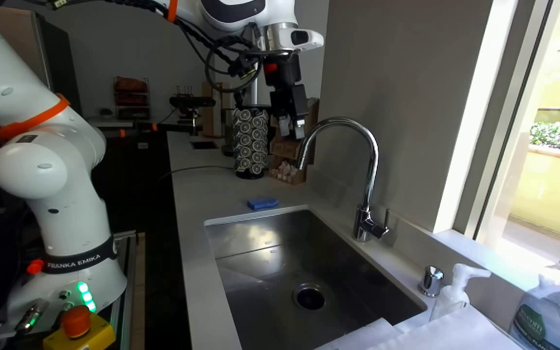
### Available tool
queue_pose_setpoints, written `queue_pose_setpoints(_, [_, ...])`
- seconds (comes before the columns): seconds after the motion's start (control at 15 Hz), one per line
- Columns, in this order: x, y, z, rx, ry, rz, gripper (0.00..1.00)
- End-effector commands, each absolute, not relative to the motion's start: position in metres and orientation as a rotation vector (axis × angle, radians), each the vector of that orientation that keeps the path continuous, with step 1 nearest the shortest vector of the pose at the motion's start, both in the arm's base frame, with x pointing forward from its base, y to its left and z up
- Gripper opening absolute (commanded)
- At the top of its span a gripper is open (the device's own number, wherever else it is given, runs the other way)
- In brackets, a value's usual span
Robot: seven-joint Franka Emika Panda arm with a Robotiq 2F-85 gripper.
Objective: Move the faucet to the center of the sink then move the faucet handle to the right.
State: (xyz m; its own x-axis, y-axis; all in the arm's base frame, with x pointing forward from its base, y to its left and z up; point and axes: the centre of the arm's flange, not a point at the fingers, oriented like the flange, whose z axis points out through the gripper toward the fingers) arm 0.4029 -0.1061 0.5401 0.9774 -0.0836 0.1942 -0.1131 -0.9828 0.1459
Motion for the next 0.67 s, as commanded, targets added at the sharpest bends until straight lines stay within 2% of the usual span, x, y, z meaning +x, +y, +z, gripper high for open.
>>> queue_pose_setpoints(0.0, [0.428, -0.074, 0.543, 2.985, 0.016, 0.351, 1.0])
queue_pose_setpoints(0.6, [0.481, -0.026, 0.544, 2.961, 0.14, 0.657, 1.0])
